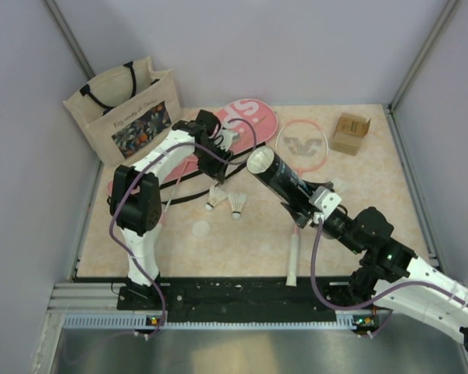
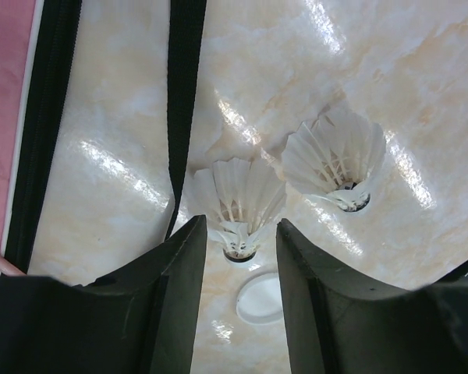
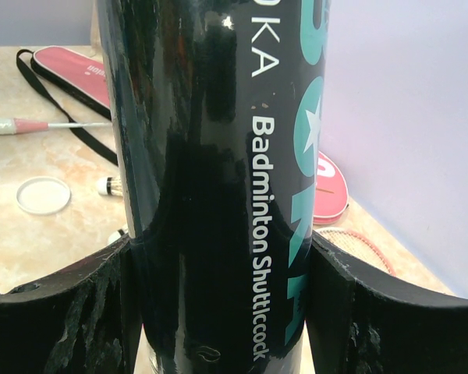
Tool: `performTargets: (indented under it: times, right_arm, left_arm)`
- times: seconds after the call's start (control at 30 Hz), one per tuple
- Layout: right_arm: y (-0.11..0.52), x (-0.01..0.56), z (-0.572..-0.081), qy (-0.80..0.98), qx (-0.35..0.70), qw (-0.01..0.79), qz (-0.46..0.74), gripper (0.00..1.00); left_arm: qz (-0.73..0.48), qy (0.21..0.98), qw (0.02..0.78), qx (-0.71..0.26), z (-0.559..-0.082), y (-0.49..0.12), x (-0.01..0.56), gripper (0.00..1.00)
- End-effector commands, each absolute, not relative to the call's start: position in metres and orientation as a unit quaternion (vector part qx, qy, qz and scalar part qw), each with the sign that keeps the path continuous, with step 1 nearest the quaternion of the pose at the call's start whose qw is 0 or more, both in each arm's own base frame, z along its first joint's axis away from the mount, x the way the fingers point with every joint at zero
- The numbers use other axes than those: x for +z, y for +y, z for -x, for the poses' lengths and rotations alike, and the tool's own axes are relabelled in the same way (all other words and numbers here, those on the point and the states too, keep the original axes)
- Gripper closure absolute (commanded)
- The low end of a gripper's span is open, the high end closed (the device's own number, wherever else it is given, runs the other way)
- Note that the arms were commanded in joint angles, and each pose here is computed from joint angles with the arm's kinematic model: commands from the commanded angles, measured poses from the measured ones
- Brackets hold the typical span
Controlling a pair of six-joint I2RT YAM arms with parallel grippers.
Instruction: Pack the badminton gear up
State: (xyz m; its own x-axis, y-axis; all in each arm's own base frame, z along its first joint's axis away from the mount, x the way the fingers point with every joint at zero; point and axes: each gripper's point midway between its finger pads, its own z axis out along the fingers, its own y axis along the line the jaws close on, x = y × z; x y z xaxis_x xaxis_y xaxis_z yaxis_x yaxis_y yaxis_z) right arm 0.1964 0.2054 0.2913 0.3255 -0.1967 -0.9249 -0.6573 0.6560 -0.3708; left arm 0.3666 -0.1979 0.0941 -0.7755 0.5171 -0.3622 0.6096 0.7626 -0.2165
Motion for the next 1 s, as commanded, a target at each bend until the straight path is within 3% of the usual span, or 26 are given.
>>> performTargets:
  times: [0.0, 0.33, 0.7, 0.87, 0.97]
  right_arm:
    - [0.204, 0.317, -0.195, 0.533, 0.174, 0.745, 0.361, 0.75]
    - [0.196, 0.321, -0.192, 0.532, 0.171, 0.750, 0.353, 0.74]
    - [0.194, 0.318, -0.193, 0.535, 0.163, 0.750, 0.354, 0.74]
    - [0.196, 0.317, -0.195, 0.536, 0.161, 0.748, 0.357, 0.74]
    - [0.197, 0.314, -0.196, 0.538, 0.159, 0.746, 0.359, 0.74]
  left_arm:
    - [-0.347, 0.907, 0.153, -0.185, -0.366, -0.205, 0.106, 0.53]
    - [-0.432, 0.861, 0.156, -0.221, -0.359, -0.222, 0.097, 0.52]
    - [-0.440, 0.873, 0.080, -0.195, -0.348, -0.205, 0.063, 0.50]
    - [-0.447, 0.873, 0.075, -0.180, -0.345, -0.198, 0.061, 0.54]
    - [-0.443, 0.875, 0.076, -0.178, -0.345, -0.196, 0.066, 0.65]
